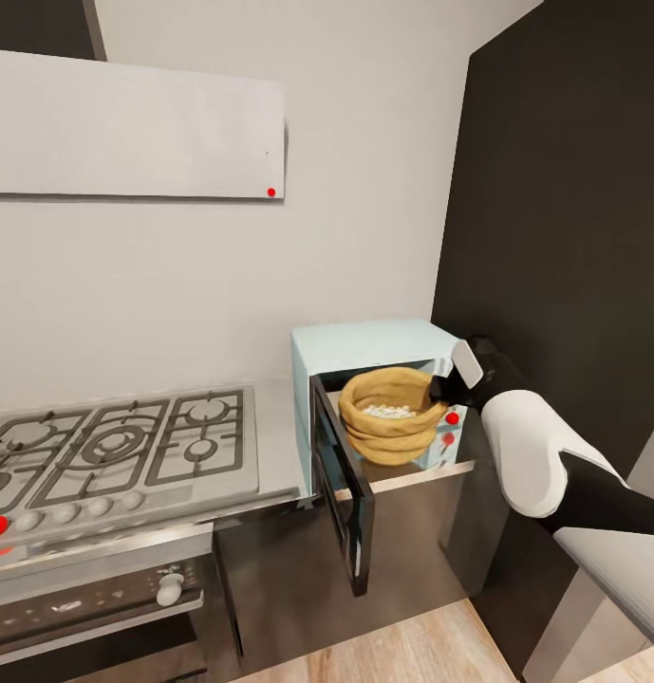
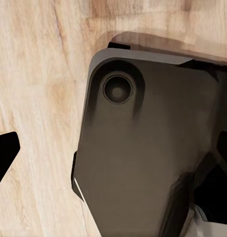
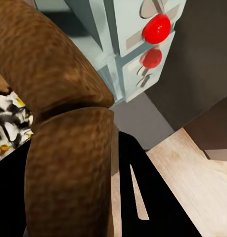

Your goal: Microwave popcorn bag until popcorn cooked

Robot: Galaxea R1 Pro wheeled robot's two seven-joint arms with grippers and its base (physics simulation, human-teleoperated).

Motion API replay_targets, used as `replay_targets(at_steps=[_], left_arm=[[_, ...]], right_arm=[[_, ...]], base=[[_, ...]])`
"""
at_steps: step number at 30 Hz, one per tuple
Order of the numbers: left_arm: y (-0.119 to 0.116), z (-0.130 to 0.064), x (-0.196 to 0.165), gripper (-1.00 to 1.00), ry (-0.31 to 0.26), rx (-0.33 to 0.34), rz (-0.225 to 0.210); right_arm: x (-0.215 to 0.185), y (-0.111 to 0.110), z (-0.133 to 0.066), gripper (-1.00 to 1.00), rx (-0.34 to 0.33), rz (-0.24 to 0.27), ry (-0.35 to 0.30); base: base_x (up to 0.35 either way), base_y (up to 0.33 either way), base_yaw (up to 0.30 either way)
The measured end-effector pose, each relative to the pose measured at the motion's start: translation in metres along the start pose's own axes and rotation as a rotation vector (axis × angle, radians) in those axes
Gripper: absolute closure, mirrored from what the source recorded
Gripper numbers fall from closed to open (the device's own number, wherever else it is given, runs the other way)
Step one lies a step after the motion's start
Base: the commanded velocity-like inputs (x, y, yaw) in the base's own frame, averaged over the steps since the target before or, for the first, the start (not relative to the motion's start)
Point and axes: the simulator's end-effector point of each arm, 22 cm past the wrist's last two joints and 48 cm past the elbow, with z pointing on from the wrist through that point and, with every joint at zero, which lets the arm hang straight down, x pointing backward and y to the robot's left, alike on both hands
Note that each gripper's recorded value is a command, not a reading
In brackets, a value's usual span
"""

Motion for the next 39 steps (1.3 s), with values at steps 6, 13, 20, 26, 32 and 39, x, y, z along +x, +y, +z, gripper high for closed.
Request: replay_targets(at_steps=[6, 13, 20, 26, 32, 39], left_arm=[[0.0, 0.0, 0.0, -1.0, 0.0, 0.0, 0.0], [0.001, 0.0, 0.0, -1.0, 0.001, 0.0, -0.001], [0.001, 0.0, 0.0, -1.0, 0.001, -0.001, -0.001], [0.001, 0.0, 0.0, -1.0, 0.0, -0.002, -0.002], [0.001, 0.0, 0.0, -1.0, 0.0, -0.001, -0.002], [0.001, 0.0, 0.0, -1.0, 0.001, 0.0, -0.001]], right_arm=[[0.0, 0.0, 0.0, 1.0, 0.0, 0.001, -0.001], [0.0, -0.002, 0.0, 1.0, 0.007, -0.004, 0.0], [-0.002, 0.004, 0.0, 1.0, 0.01, -0.007, -0.018], [0.001, 0.009, 0.003, 1.0, -0.011, 0.008, -0.013], [0.012, 0.01, 0.008, 1.0, -0.017, 0.0, 0.018], [0.018, 0.009, 0.011, 1.0, -0.02, 0.003, 0.036]], base=[[0.0, 0.0, 0.0], [0.174, 0.0, 0.0], [0.094, 0.0, 0.0], [0.002, 0.0, 0.0], [0.0, 0.0, 0.0], [0.0, 0.0, -0.117]])
